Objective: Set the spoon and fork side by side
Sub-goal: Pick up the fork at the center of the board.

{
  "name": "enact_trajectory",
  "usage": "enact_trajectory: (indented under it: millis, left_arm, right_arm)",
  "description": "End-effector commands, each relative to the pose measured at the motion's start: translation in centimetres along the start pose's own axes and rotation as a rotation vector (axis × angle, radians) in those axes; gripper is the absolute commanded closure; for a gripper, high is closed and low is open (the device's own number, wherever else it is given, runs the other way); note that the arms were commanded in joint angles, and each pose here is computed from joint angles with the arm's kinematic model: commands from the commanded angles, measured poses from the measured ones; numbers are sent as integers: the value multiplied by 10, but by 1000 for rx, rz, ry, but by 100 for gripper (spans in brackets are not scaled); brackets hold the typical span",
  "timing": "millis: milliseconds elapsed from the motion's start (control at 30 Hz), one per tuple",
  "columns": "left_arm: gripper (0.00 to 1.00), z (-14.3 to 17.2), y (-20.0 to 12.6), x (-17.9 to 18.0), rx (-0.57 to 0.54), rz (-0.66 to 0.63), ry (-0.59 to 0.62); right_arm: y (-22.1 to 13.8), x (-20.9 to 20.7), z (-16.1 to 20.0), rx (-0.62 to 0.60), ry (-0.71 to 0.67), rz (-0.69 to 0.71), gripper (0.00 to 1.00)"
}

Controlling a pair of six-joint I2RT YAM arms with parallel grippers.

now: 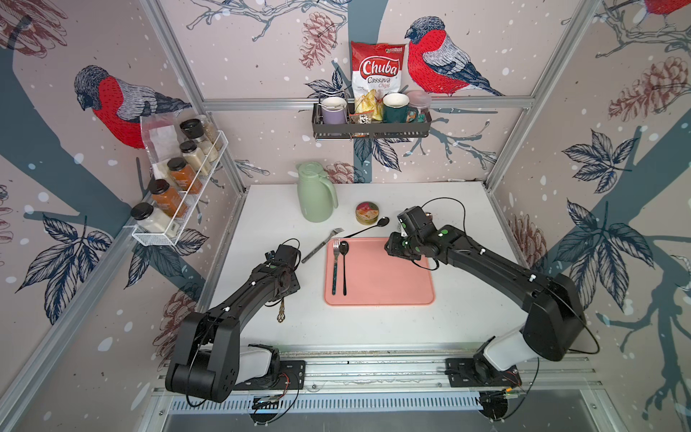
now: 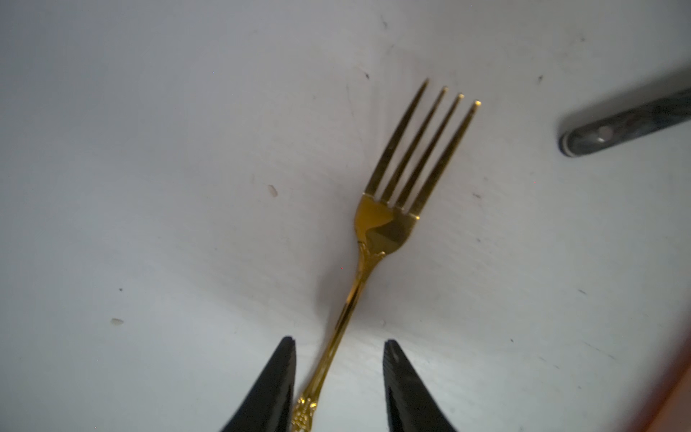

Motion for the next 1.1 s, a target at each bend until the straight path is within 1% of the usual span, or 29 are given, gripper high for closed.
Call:
enact_trajectory:
  millis: [0,100,233,333,400,533,600,700,833,900,967,1067]
  left_arm:
    - [58,-8,2,2,6,19,-23]
    - [56,-7,12,-2,25,56,-50]
    - [54,-2,22,-12,67,105,-42]
    - [53,2,21,-18,61,152,-56]
    - [53,3,17,-18,47,155,-53]
    - [55,11,13,-23,58,147,-19]
    - [58,17,11,-29,70,134,14]
    - [65,24,6,-32,88,113,51]
    - [73,27,3,-16,99,23,81]
    - [74,29,2,-9,101,-17,93]
    - [80,29,3,-11,100,-10,93]
    - [82,28,9,-22,129,34,111]
  right_arm:
    - [-4,4,-1,-13,-24,-27,53]
    - [-6,3,-1,-17,-26,-29,52]
    - [-11,2,-3,-30,-28,-33,51]
    - [-9,0,-5,-36,-20,-34,51]
    - [-6,-3,-4,-27,-11,-27,51]
    - [-1,-4,-4,-21,-5,-24,51]
    - [-1,-3,-4,-19,1,-27,51]
    - [-1,-1,-4,-18,0,-29,51]
    - [-3,2,-4,-15,0,-41,51]
    - [-3,5,-4,-10,2,-63,51]
    - [-5,7,-4,-10,4,-73,51]
    - [-5,7,-4,-7,-1,-71,51]
Point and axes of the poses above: each gripper's point midway between its finger pads, its own y axis out along the fingers, its own x axis along the line the jaws close on, z = x × y, the point moved 2 cm from there along -y, back along the fingers, and after that the axes turned 10 degrees about y, right-handed, at the moved point
